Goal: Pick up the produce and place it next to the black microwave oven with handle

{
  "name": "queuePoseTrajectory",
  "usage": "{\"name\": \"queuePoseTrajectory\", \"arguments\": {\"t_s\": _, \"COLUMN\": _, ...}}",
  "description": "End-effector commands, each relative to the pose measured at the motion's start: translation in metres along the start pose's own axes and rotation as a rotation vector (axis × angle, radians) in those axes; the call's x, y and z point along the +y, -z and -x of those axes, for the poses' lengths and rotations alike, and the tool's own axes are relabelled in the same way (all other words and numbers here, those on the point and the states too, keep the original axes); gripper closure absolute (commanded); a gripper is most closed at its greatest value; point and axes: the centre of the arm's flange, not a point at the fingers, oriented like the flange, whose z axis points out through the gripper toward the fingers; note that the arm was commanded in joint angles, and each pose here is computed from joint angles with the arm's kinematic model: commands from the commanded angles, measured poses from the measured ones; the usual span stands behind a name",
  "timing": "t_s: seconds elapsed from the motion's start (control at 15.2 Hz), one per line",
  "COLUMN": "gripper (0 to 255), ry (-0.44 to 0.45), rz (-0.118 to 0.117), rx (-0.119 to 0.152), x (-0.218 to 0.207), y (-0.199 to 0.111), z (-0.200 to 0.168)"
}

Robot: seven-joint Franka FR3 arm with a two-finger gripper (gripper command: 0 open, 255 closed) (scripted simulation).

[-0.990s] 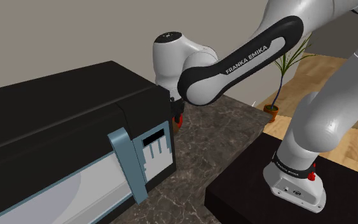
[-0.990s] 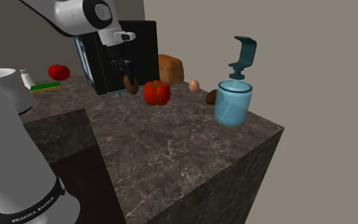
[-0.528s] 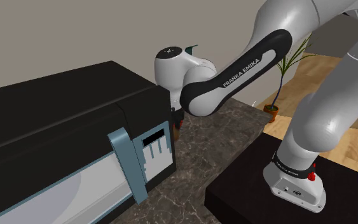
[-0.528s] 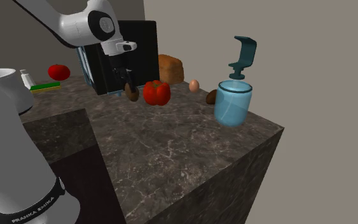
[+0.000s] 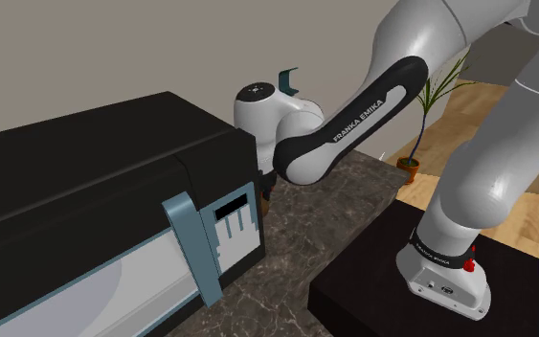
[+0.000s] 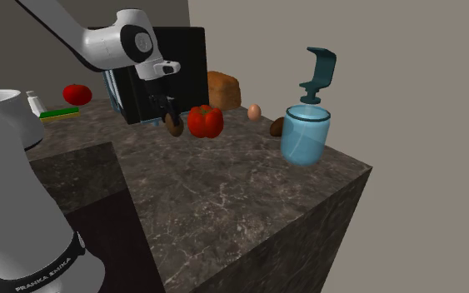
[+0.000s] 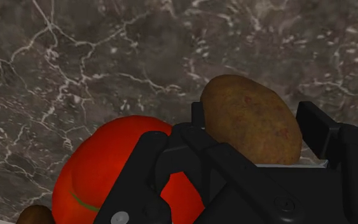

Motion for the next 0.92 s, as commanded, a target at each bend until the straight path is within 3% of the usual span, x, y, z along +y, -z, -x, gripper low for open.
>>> {"name": "queuePoseTrajectory", "arguments": {"t_s": 0.0, "gripper": 255, "ry": 0.001, "rz": 0.004, "rx": -0.014, "x": 0.000, "y": -0.005, "z": 0.003}}
{"name": "queuePoseTrajectory", "arguments": {"t_s": 0.2, "gripper": 255, "ry": 0.001, "rz": 0.004, "rx": -0.014, "x": 0.000, "y": -0.005, "z": 0.003}}
{"name": "queuePoseTrajectory", "arguments": {"t_s": 0.26, "gripper": 0, "ry": 0.001, "rz": 0.004, "rx": -0.014, "x": 0.000, "y": -0.006, "z": 0.003}}
{"name": "queuePoseTrajectory", "arguments": {"t_s": 0.59, "gripper": 0, "ry": 0.001, "rz": 0.004, "rx": -0.014, "x": 0.000, "y": -0.005, "z": 0.003}}
{"name": "queuePoseTrajectory", "arguments": {"t_s": 0.86, "gripper": 0, "ry": 0.001, "rz": 0.004, "rx": -0.014, "x": 0.000, "y": 0.045, "z": 0.002}}
